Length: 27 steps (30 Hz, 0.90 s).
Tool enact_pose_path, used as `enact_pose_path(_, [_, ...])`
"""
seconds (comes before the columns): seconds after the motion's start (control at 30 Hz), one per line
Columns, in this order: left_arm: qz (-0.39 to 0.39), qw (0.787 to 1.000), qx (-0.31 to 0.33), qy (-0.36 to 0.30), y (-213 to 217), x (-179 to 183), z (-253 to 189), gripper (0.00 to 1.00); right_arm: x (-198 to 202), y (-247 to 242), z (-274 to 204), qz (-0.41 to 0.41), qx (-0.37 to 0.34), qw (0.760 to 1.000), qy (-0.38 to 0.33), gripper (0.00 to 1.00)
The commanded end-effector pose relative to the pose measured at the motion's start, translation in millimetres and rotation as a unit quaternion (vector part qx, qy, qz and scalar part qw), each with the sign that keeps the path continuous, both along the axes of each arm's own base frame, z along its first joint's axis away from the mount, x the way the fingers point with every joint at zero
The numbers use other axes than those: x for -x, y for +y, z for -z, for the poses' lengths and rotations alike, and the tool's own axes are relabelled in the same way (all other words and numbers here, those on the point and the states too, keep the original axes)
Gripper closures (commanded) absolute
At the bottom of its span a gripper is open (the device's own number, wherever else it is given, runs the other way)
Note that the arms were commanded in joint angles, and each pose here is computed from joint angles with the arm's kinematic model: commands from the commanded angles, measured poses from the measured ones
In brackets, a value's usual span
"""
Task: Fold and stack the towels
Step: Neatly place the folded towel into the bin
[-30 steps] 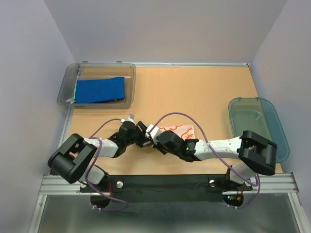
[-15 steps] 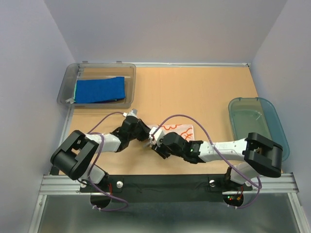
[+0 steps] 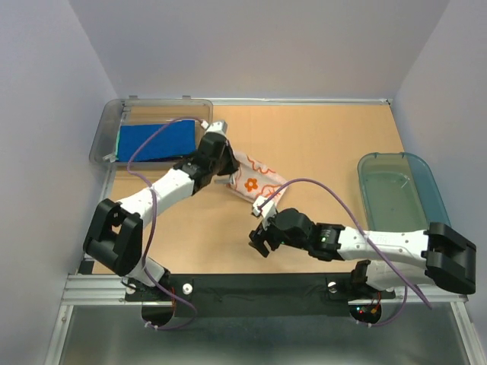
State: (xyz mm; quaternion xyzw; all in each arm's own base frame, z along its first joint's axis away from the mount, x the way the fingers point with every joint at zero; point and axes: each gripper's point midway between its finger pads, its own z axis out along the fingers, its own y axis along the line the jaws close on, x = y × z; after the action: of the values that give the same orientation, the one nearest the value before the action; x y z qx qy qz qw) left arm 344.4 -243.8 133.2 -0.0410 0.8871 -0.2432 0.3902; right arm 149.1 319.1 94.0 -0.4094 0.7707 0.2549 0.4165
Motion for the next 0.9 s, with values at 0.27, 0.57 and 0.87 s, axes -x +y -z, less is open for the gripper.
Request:
enact_pose_path(0.27, [-0.045,0.978,-0.2,-0.04,105.3,-110.9,-111.5,1.0,-12.9,-38.0,-12.0,0.087,0.013,0.996,-0.012,0.0])
enact_pose_path(0.57, [-0.092,0.939,-0.332,-0.012,193.5,-154.1,-142.2,1.0,-25.9,-43.1,2.8,0.11,0.076,0.991,-0.02,0.0])
enact_pose_path(0.87, [-0.128,0.918,-0.374,0.022,262.5,-180.3,-123.4,1.0,-32.8,-23.7,23.6,0.087,0.144,0.986,-0.006,0.0])
